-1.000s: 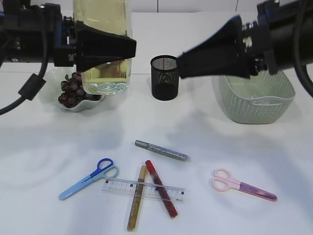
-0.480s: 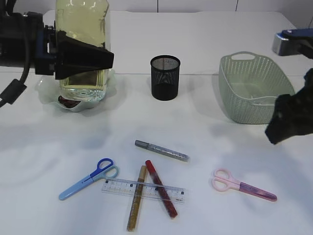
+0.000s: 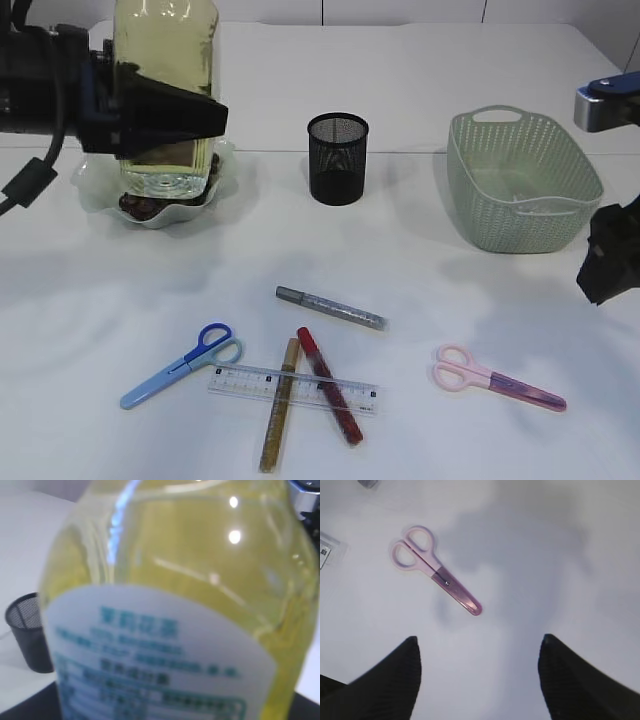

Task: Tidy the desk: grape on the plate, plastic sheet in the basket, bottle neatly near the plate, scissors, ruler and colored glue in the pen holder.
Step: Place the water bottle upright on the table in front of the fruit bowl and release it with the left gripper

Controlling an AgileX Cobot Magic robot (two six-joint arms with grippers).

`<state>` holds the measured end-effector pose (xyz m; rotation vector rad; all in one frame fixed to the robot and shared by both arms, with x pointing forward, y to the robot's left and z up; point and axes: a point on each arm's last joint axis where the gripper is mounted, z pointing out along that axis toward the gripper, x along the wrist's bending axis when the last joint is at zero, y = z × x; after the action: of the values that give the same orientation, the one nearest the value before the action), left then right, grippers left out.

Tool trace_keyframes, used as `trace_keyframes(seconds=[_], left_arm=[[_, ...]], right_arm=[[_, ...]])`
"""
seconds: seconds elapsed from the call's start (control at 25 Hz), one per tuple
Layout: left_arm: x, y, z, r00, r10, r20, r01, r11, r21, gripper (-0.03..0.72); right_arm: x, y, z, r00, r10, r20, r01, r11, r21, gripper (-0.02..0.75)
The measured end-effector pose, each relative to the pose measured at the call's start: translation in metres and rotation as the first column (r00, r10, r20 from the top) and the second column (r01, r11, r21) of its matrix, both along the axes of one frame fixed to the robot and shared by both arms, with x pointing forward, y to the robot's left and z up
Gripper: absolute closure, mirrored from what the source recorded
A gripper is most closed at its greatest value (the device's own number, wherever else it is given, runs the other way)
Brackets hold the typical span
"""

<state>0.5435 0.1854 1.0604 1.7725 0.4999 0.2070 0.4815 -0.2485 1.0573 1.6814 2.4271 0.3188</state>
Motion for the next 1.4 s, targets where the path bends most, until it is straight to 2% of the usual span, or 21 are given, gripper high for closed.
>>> trace_keyframes(seconds=[0.12,0.32,0.56,0.88,1.12,1.4], left_arm=[[0.004,0.001,0.001,0.997,0.017,0.076,-0.019,1.000,0.017,0.247],[0.014,-0.001,-0.013,0.991,0.014,0.130,-0.009,0.999,-0.037,0.247],[0.027,-0.005,-0.041,0.992,-0.017,0.126,0.027,0.996,-0.083,0.247],[0.047,-0.005,-0.075,0.992,0.060,0.111,-0.042,0.987,-0.156,0.247],[0.055,-0.005,-0.101,0.989,0.074,0.130,-0.058,0.991,-0.120,0.247],[0.064,-0.001,-0.129,0.983,0.137,0.126,-0.123,0.986,-0.113,0.247]], right_arm=[[0.000,0.000,0.000,1.000,0.002,0.004,-0.002,1.000,0.000,0.174],[0.000,0.000,0.000,1.000,0.008,0.005,-0.008,1.000,-0.003,0.175],[0.000,0.000,0.000,1.000,0.008,0.005,-0.008,1.000,-0.003,0.175],[-0.002,-0.001,-0.001,1.000,0.011,-0.020,-0.011,1.000,-0.009,0.175],[-0.003,-0.001,-0.001,1.000,0.011,-0.028,-0.011,1.000,-0.010,0.176],[-0.003,0.001,-0.001,0.999,0.006,-0.032,-0.005,1.000,0.007,0.182]])
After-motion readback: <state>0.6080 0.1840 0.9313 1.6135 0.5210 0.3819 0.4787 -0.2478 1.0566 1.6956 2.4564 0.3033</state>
